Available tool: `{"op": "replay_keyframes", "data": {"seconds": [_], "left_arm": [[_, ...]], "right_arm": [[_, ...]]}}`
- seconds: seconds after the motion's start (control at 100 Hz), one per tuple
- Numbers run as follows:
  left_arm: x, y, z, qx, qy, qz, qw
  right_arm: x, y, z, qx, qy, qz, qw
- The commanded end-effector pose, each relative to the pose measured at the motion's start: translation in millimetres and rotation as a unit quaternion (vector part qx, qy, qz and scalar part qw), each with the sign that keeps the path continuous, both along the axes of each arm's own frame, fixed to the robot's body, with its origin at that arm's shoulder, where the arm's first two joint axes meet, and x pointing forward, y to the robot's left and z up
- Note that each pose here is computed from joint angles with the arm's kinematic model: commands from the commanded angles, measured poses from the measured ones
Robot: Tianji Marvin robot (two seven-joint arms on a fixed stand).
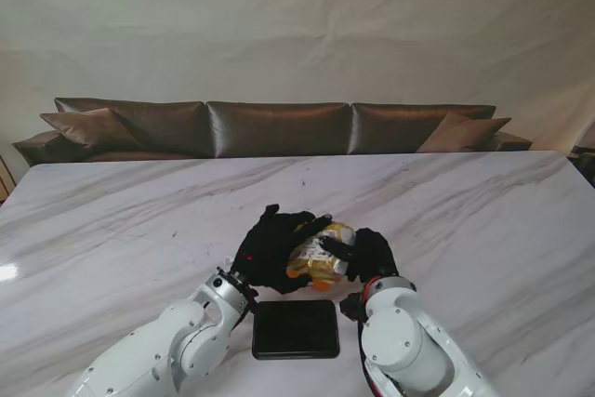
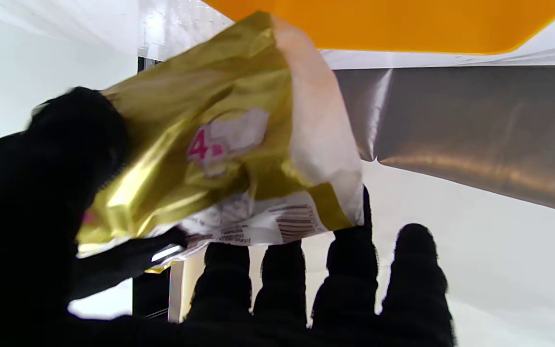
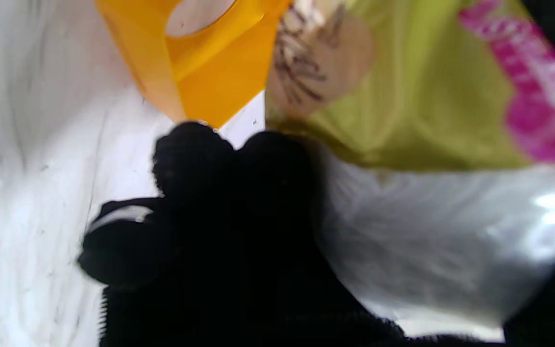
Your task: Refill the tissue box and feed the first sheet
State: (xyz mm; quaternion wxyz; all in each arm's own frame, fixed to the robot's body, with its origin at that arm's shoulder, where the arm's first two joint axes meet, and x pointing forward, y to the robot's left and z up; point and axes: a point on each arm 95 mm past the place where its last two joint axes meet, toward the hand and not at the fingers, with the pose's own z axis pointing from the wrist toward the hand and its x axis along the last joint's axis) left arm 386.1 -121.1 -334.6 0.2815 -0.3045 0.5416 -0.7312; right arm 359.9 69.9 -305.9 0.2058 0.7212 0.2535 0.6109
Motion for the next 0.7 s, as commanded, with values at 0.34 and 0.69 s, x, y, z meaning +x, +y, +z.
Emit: {"op": "replay_keyframes", "data": {"seconds": [0.34, 0.69], "left_arm": [[7.7, -2.5, -9.1, -0.025, -0.045, 0.039, 0.9979], [15.4, 10.3, 0.4, 0.002, -0.036, 0.064, 0.9973]], "right_arm": [[-4.5, 7.3, 4.5, 0.034, 0.0, 0.012, 0.9993], [-2.6, 2.2, -1.8, 0.037, 0.013, 0.014, 0.9992]]}}
